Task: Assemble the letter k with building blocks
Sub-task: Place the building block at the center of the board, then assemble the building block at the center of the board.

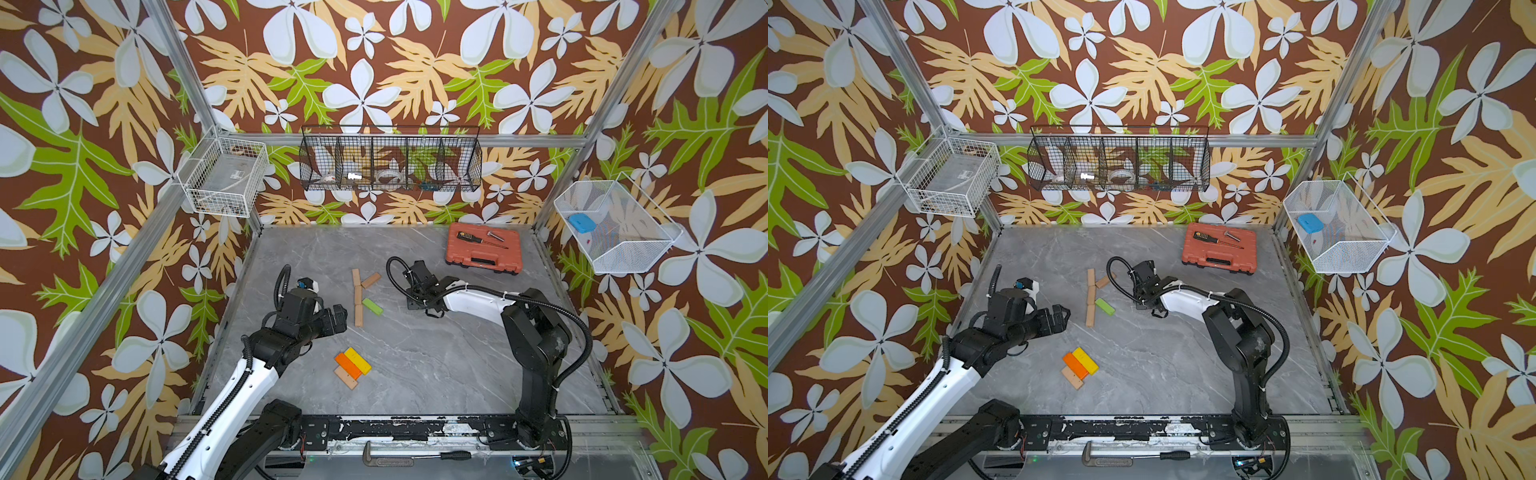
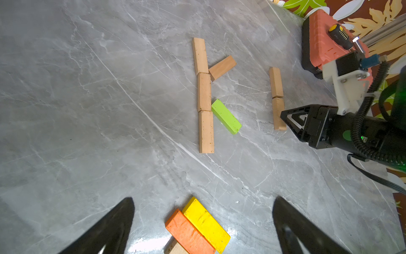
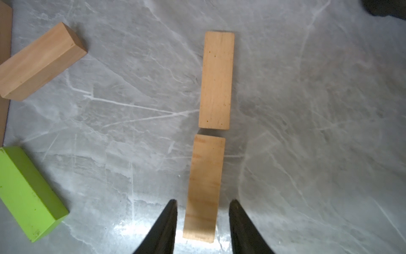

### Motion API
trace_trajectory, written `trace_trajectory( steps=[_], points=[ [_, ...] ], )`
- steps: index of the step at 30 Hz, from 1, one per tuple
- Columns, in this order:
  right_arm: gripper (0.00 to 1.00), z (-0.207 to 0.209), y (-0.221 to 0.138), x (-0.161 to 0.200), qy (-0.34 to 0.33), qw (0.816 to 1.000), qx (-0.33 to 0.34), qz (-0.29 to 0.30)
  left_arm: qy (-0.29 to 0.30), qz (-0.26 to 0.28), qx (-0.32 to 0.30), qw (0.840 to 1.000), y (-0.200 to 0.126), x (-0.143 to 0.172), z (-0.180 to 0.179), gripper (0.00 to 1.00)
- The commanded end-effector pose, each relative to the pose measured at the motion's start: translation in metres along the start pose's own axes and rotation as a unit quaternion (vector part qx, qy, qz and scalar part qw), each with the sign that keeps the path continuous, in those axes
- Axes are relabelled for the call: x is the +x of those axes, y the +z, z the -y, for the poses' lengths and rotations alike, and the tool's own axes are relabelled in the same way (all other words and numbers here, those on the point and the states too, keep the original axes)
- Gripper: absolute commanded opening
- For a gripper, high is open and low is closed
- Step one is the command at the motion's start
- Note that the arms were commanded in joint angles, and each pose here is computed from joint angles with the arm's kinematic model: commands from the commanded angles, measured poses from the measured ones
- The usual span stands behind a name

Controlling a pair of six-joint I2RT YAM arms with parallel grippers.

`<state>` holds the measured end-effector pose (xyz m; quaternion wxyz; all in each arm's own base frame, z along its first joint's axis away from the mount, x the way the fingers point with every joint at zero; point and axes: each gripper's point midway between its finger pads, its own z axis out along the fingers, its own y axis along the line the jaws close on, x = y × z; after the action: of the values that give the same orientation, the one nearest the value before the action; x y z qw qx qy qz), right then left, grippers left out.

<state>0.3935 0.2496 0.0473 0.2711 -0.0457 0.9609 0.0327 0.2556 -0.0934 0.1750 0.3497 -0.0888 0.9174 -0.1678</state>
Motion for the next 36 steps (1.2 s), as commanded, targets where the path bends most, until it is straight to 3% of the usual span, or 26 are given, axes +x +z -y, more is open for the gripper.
trace_trajectory(
  steps=[1, 36],
  points=[
    [0.42, 0.004, 0.001, 0.001, -0.001, 1.000, 0.013, -0.004, -0.002, 0.010, 0.006, 1.000, 0.000, -0.005, 0.002, 1.00],
    [0.30, 0.008, 0.016, 0.005, 0.020, 1.000, 0.022, -0.011, -0.004, 0.006, 0.003, 1.000, 0.004, -0.001, 0.000, 1.00]
  ],
)
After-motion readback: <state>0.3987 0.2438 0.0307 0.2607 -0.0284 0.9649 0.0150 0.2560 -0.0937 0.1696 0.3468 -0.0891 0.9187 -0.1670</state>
